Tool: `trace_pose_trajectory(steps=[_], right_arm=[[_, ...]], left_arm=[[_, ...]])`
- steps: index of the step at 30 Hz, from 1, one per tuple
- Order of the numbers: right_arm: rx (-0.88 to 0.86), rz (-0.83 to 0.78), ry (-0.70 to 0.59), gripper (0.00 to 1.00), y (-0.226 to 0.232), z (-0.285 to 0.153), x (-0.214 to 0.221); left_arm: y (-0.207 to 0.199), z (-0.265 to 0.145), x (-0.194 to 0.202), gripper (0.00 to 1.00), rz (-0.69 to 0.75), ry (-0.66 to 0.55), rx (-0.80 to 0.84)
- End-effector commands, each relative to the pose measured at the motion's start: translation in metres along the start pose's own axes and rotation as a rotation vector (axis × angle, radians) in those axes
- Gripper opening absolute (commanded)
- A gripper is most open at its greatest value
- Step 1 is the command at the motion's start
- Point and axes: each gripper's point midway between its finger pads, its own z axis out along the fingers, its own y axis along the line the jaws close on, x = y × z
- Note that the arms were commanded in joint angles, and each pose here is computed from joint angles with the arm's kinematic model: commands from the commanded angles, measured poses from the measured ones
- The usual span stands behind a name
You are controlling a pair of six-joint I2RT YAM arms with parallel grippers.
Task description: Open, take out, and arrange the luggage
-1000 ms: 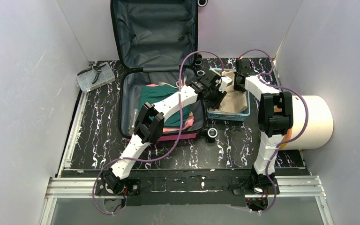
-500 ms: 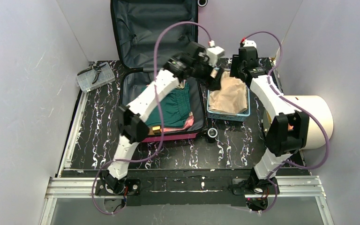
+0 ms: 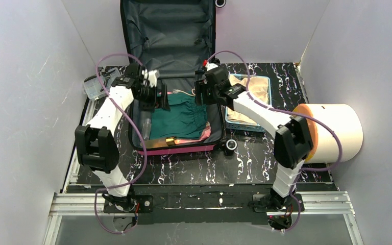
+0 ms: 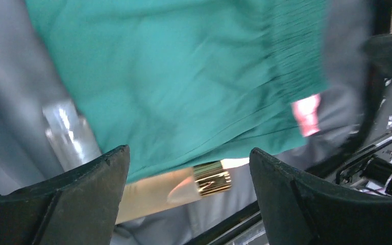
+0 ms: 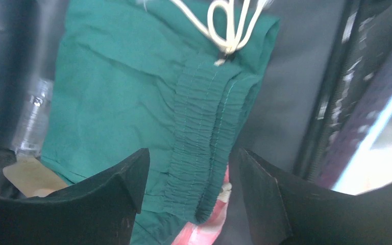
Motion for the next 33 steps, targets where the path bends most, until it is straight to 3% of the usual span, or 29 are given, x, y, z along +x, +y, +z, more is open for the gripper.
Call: trace_pose_trajectory(steps=[1,12,18,22,26,30,33], right_arm=[[-0.037,0.081,0.079,0.73,0.01,0.02,0.019],[0.052,0.076,0.254,0.82,-0.01,0.07,0.073],[-0.083,0.168,0.332,0.81,-0.002,0.078,0.092],[-0.151,0.259,0.329,0.64,-0.01,0.082,0.095],[-0.194,0.261,0.332,0.5,-0.004,0.08,0.092],[-0.221,0.266,0.331,0.23,0.001,0.08,0.087],[-0.206,0.249,0.303,0.12,-0.001,0.077,0.077]], left_arm=[[0.031,0.016,0.049,0.83,-0.12,0.125,-0.025],[0.08,0.062,0.07,0.81,-0.169,0.246,-0.096],[0.083,0.078,0.063,0.76,-0.18,0.244,-0.076],[0.069,0.08,0.06,0.72,-0.213,0.246,0.0],[0.079,0.083,0.065,0.73,-0.201,0.258,-0.044],[0.08,0.076,0.059,0.73,-0.168,0.235,-0.065],[0.077,0.065,0.049,0.74,-0.131,0.194,-0.07]])
